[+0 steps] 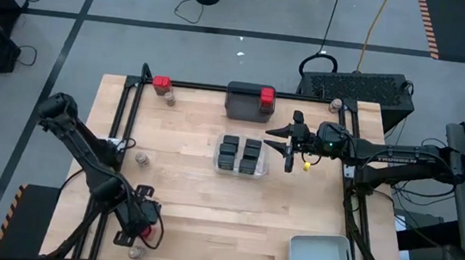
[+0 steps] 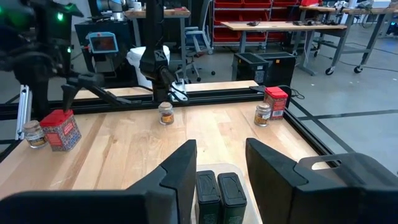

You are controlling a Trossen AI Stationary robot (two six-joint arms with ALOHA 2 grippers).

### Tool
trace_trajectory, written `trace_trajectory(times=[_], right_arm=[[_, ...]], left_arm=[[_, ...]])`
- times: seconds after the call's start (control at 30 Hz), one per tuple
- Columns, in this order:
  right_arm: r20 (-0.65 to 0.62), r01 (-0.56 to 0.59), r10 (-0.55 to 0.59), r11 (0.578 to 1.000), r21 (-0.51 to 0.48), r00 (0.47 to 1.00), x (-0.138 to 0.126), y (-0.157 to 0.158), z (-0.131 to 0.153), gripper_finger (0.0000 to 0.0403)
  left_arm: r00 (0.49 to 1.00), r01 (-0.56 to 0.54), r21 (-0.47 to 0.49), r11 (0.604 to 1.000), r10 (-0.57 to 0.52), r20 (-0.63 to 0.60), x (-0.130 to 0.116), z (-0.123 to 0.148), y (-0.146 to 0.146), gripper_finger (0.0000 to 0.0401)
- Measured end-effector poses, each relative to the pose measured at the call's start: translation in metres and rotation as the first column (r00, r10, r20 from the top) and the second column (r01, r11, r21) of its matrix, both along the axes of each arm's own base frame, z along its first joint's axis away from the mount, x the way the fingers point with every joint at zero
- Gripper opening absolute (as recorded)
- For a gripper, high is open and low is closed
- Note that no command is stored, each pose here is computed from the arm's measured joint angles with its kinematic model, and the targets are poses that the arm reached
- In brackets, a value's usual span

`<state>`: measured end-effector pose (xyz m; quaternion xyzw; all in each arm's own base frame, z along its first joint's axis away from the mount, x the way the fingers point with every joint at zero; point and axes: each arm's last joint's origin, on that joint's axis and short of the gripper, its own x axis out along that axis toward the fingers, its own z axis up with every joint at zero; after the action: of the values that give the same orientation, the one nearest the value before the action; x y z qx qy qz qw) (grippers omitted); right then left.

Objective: Sort spices by type
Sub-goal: Put the red seasoning bottle into the gray bin

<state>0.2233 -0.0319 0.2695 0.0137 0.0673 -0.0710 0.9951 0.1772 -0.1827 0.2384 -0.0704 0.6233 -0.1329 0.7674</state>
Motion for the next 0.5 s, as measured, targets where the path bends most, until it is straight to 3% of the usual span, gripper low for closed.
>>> trace_trajectory(times=[0.13,0.5], right_arm=[[0.002,0.002,-0.002,1.000,0.011,1.000,0.000,0.000,0.000,0.0121],[-0.003,0.003,-0.003,1.000,0.022,1.000,0.000,0.000,-0.001,0.0121]], left_arm=[[0.998,-0.011,-0.021,1.000,0.013,0.060,0.005,0.014,0.005,0.0212],[0.979,-0.077,-0.015,0.997,0.079,0.188,0.015,0.018,0.006,0.0212]])
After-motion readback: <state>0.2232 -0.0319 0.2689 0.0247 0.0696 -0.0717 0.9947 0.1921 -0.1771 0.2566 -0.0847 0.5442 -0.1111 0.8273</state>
